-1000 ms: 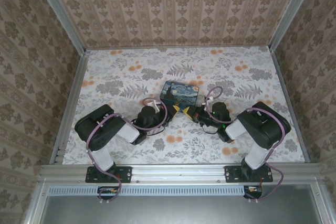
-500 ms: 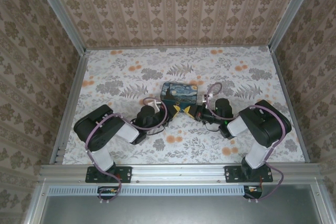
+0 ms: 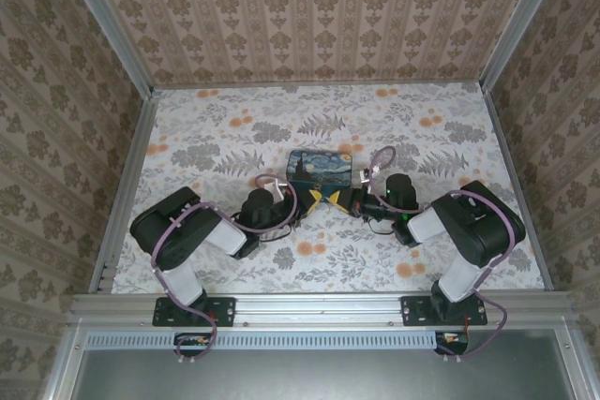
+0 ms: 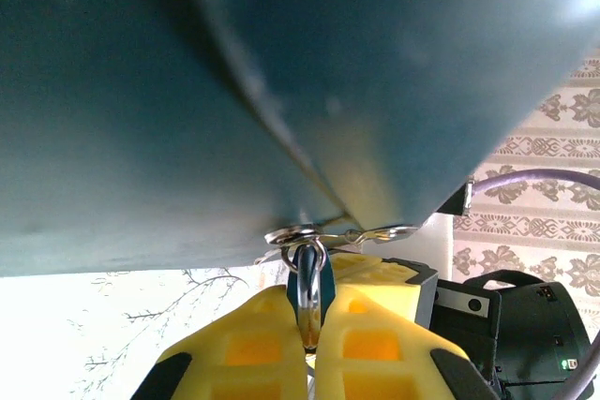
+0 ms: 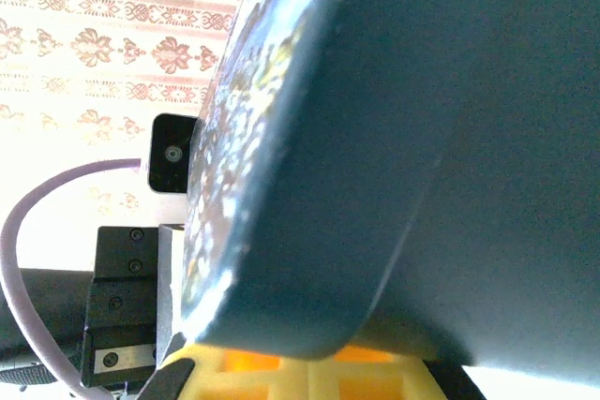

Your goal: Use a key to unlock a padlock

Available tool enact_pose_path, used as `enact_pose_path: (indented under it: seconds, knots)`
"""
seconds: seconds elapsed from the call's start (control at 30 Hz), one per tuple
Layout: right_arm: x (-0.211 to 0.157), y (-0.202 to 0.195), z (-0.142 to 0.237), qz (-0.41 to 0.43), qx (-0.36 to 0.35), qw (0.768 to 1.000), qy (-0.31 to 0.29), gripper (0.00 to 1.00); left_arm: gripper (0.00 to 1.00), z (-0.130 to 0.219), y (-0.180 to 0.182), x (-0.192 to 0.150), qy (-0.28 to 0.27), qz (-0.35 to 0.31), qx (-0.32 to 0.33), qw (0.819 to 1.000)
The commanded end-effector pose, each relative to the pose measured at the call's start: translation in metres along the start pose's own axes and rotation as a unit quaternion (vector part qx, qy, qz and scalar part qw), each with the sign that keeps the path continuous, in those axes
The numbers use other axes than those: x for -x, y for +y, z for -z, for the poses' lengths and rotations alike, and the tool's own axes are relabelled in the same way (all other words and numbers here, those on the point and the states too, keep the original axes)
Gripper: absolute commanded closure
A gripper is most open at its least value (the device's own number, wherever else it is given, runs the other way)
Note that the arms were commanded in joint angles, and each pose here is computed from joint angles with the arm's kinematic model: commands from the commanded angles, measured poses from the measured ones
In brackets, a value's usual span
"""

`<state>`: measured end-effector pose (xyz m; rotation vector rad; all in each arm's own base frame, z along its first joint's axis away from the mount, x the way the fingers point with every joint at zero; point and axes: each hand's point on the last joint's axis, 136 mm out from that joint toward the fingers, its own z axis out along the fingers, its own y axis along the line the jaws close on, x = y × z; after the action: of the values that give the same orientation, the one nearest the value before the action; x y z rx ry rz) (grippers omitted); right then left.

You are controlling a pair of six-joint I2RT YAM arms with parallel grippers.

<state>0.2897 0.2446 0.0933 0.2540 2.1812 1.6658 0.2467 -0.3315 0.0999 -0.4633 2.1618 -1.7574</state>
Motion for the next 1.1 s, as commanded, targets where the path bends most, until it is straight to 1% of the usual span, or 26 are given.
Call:
enact_pose_path:
  seconds: [0.0, 0.2, 0.33, 0.57, 0.73, 0.87, 1.07]
  knots:
    - [-0.006, 0.022, 0.0, 0.049, 0.028, 0.998, 0.021, 1.0, 1.0, 0.003, -0.023, -0.018, 0.045, -0.012, -0.041, 0.998]
    - [-0.001, 0.02, -0.001, 0.041, 0.022, 0.999, 0.01, 1.0, 1.0, 0.003, -0.025, -0.02, 0.055, -0.011, -0.045, 0.997]
    - [0.001, 0.017, 0.001, 0.026, 0.011, 1.0, 0.0, 1.0, 1.0, 0.008, -0.022, -0.018, 0.048, -0.006, -0.041, 0.998]
    - [-0.007, -0.022, 0.012, -0.008, -0.079, 0.997, -0.01, 1.0, 1.0, 0.016, -0.009, -0.004, 0.018, 0.004, -0.024, 1.0]
    - [-0.016, -0.038, 0.023, -0.014, -0.129, 0.992, -0.004, 1.0, 1.0, 0.018, -0.006, 0.0, 0.01, 0.004, -0.021, 1.0]
    - [-0.021, -0.037, 0.027, -0.015, -0.131, 0.991, 0.0, 1.0, 1.0, 0.016, -0.006, 0.001, 0.01, 0.003, -0.021, 1.0]
    - [-0.022, -0.028, 0.023, -0.015, -0.12, 0.993, 0.001, 1.0, 1.0, 0.015, -0.007, 0.001, 0.01, 0.002, -0.022, 1.0]
